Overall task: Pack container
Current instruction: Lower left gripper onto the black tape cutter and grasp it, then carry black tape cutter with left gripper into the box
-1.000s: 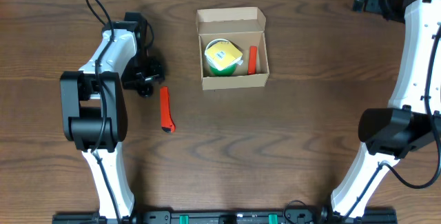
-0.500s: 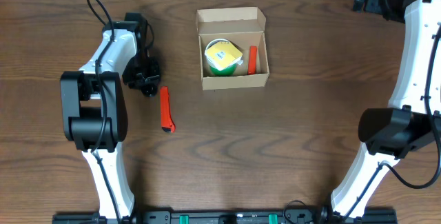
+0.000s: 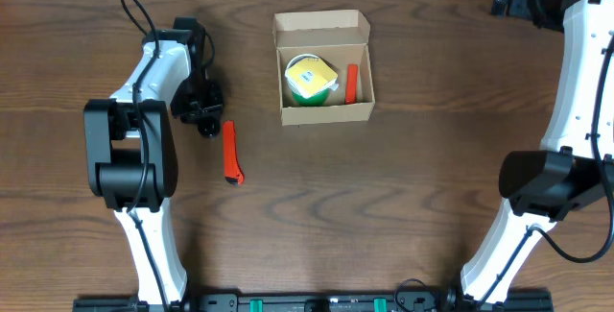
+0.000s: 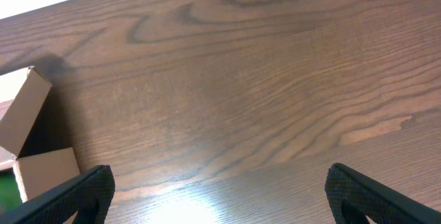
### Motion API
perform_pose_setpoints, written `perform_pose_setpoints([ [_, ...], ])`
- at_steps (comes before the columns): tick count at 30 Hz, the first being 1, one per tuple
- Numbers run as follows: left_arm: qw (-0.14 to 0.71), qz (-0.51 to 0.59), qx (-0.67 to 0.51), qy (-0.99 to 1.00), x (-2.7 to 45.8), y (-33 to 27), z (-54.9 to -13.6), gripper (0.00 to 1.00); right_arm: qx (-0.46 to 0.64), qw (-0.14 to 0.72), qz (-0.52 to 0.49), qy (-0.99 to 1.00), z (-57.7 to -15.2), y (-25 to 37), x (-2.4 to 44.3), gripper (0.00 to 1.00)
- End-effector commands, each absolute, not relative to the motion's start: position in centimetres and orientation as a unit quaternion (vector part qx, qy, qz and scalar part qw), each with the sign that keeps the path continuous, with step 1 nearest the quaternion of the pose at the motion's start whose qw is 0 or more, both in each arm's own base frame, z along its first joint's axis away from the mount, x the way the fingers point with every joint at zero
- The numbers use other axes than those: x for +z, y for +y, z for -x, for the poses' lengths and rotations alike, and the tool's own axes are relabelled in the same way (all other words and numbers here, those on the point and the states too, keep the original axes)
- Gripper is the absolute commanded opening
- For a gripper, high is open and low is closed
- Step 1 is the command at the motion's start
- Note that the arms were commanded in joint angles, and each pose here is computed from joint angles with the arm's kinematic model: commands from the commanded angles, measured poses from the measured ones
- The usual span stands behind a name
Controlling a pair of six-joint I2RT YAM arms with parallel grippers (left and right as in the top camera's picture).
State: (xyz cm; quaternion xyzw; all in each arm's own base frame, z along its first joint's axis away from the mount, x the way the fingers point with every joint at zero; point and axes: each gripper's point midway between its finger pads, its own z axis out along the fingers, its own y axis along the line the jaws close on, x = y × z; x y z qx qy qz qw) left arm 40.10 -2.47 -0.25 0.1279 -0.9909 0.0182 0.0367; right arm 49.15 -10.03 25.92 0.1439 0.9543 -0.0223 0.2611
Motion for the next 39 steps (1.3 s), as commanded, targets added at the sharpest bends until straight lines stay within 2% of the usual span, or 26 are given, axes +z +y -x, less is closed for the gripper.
perform_pose_setpoints([
  [1, 0.056, -0.128, 0.026, -0.990, -1.4, -2.7, -39.7, 0.13, -0.019, 0.258, -0.149, 0.954, -49.2, -10.0, 25.6, 0.99],
  [5, 0.050, -0.128, 0.027, -0.990, -0.3, -2.7, -40.4, 0.06, -0.019, 0.258, -0.149, 0.954, -49.2, -10.0, 25.6, 0.99],
  [14, 0.007, -0.125, 0.032, -0.992, 5.4, -2.8, -43.6, 0.06, -0.019, 0.258, -0.149, 0.954, -49.2, -10.0, 25.6, 0.99],
  [20, -0.033, -0.086, 0.047, -0.995, 11.6, -4.4, -45.3, 0.06, -0.019, 0.258, -0.149, 0.954, -49.2, -10.0, 25.6, 0.99],
  [25, -0.093, -0.006, 0.051, -0.994, 17.7, -8.1, -46.0, 0.06, -0.019, 0.258, -0.149, 0.954, -49.2, -10.0, 25.6, 0.99],
  [31, -0.173, 0.034, 0.038, -0.984, 22.9, -14.3, -45.9, 0.06, -0.019, 0.258, -0.149, 0.954, -49.2, -10.0, 25.6, 0.99],
  [39, -0.218, 0.052, 0.047, -0.973, 23.8, -22.8, -44.6, 0.05, -0.019, 0.258, -0.149, 0.954, -49.2, -10.0, 25.6, 0.99],
])
